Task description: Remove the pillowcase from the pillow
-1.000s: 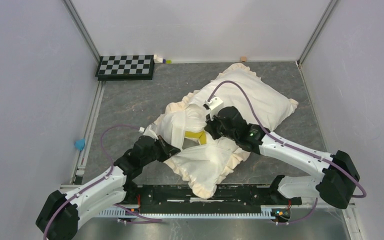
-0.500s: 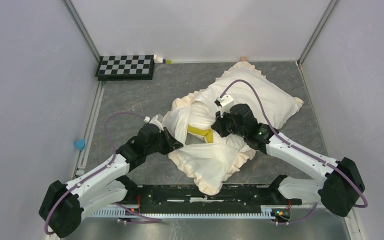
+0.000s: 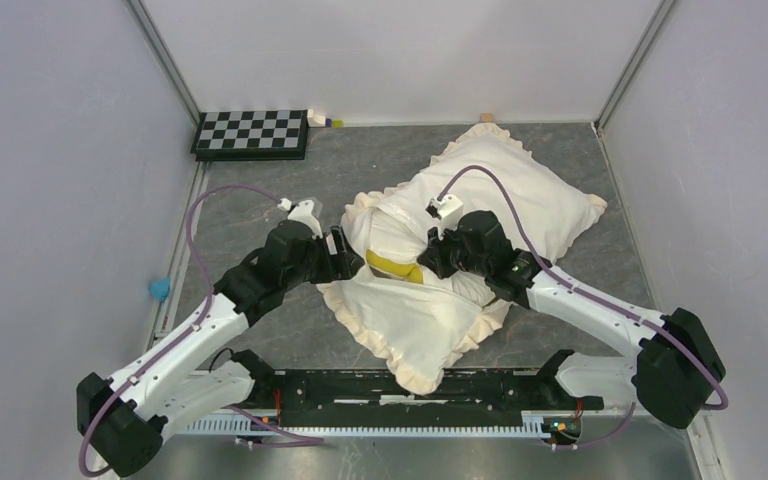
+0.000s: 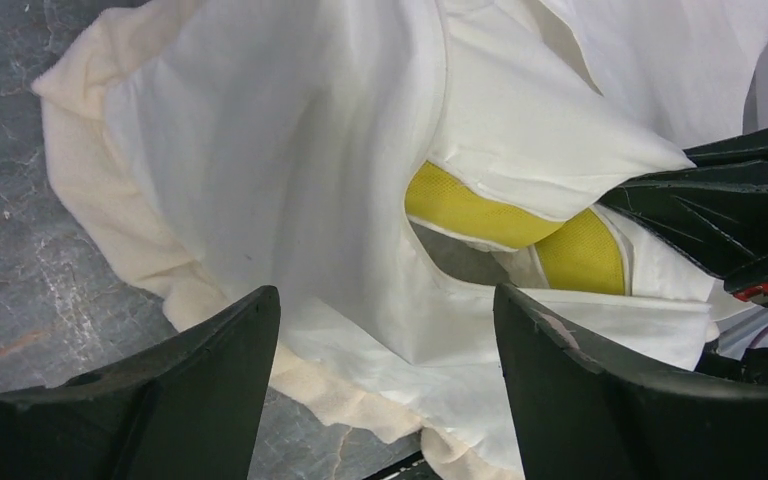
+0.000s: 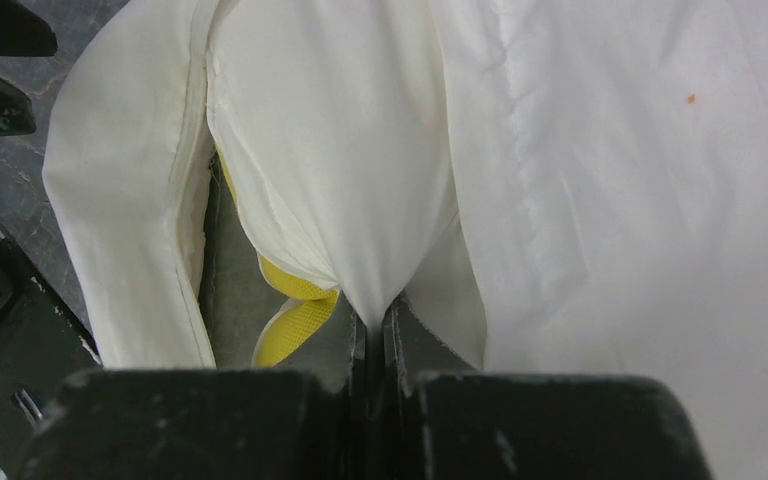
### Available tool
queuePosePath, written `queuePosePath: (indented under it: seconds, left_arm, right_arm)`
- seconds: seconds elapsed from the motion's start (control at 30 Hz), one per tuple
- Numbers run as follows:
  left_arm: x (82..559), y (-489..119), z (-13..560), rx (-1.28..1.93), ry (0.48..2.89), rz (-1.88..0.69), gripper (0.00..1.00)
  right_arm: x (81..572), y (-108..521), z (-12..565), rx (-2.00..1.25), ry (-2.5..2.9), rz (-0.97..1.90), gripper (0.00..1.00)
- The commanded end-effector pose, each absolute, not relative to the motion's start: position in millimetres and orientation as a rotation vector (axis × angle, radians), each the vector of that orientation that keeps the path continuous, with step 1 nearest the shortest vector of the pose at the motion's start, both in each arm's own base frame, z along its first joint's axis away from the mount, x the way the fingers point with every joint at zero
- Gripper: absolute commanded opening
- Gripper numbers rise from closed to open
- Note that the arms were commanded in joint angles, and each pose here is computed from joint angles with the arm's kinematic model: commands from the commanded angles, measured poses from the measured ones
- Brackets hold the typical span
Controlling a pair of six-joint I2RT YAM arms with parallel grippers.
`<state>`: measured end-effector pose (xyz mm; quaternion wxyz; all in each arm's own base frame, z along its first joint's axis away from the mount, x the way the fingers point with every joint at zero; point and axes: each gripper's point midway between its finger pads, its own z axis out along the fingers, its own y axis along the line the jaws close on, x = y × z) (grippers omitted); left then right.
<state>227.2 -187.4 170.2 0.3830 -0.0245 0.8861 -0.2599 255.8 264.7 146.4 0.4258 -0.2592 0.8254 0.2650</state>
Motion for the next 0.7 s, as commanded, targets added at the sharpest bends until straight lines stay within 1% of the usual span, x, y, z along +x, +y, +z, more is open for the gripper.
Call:
queuePosePath:
  seconds: [0.0,0.1,0.13,0.17,0.23,0.33,0.43,0.47,0.53,0.6,0.67]
  left_arm:
    - [249.2,-191.7,189.3,0.045,2.172,-0.607,0.84]
    - [264.2,-196.1,182.1,0.050,2.208,-0.547,0.81]
    - [269.2,-197.0,176.1,0.044,2.228,-0.521,0.79]
    - [274.1,-197.5,167.9,0.035,2.252,-0.492,0.75]
    - [281.0,-197.1,152.5,0.002,2.296,-0.461,0.64]
    - [290.1,-179.9,128.1,-0.114,2.344,-0.435,0.39]
    - [294.0,-162.3,106.1,-0.275,2.344,-0.575,0.19]
    - [293.8,-161.4,101.8,-0.320,2.333,-0.644,0.15]
    - [291.4,-155.3,87.3,-0.379,2.329,-0.693,0.09]
    - [288.8,-154.5,74.4,-0.396,2.341,-0.695,0.08]
    - [286.8,-162.0,65.6,-0.404,2.354,-0.751,0.07]
  right_arm:
    - [264.7,278.0,172.9,-0.642,1.943,0.730,0.00]
    - [263.2,279.9,173.8,-0.655,1.941,0.741,0.00]
    - [263.1,279.9,175.0,-0.655,1.938,0.742,0.00]
    - [262.6,279.5,175.8,-0.657,1.936,0.741,0.00]
    - [262.5,278.5,179.1,-0.656,1.927,0.739,0.00]
    - [265.8,271.6,189.0,-0.623,1.906,0.703,0.00]
    - [267.6,261.5,210.7,-0.562,1.844,0.681,0.00]
    - [268.0,258.9,218.7,-0.542,1.819,0.679,0.00]
    - [267.0,254.1,235.6,-0.510,1.764,0.683,0.00]
    - [266.6,251.9,248.3,-0.489,1.721,0.692,0.00]
    - [268.1,252.0,262.1,-0.457,1.683,0.708,0.00]
